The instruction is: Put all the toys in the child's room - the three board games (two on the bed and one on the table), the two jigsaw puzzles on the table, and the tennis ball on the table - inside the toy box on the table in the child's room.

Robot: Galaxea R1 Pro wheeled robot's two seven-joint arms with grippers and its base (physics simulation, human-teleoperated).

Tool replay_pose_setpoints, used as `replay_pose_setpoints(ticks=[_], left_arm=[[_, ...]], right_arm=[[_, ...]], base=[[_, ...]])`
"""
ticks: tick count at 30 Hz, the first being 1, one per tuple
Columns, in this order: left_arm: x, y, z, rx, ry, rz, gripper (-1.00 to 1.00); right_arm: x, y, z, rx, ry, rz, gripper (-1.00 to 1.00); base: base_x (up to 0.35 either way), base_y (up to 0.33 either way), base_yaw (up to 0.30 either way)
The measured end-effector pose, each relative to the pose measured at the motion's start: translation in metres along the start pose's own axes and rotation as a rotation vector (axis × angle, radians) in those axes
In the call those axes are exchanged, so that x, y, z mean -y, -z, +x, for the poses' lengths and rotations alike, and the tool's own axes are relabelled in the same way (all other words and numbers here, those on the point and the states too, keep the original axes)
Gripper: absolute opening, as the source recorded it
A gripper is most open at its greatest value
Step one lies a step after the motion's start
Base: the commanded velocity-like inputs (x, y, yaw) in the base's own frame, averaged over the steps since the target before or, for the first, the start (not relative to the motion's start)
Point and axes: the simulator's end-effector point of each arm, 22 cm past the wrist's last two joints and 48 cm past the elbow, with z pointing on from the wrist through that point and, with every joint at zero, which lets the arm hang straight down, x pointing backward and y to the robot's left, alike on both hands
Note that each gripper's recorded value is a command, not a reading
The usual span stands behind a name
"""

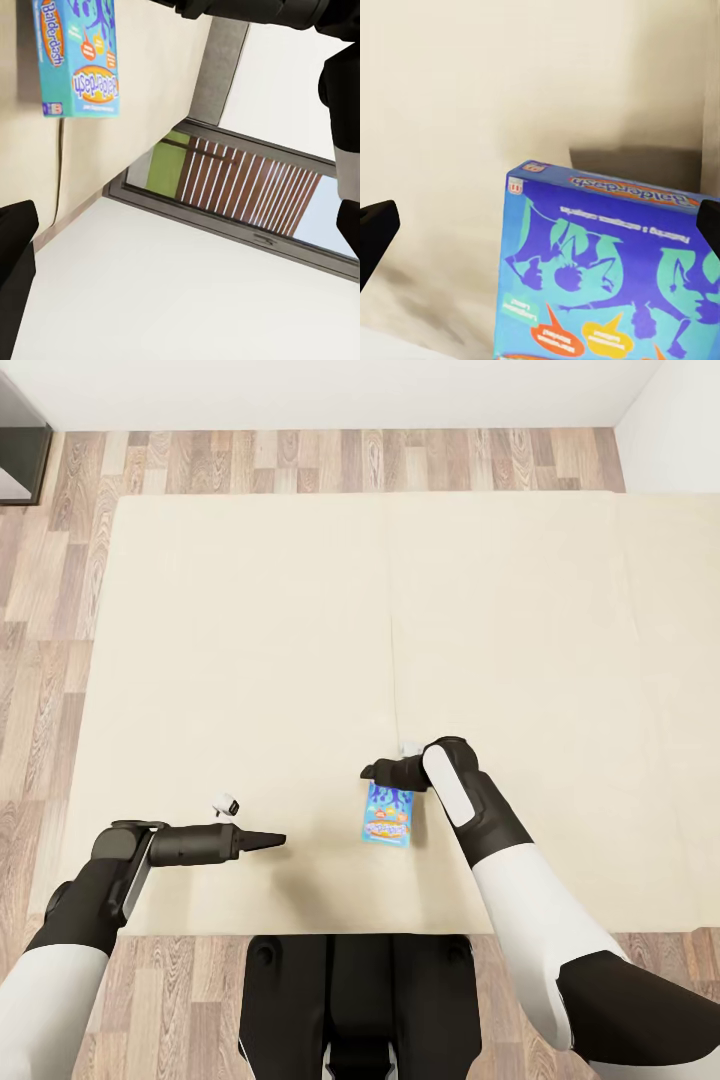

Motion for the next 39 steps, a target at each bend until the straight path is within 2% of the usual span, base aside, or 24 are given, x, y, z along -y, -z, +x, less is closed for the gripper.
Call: replay_pose_setpoints(ticks=[39], left_arm=[[-0.0004, -0.0001, -0.0002, 0.0, 0.001, 0.0, 1.0]], right_arm=[[-0.0025, 0.0098, -0.0082, 0.009, 0.021, 0.006, 1.0]], base=[[0.0, 0.0, 0.0]])
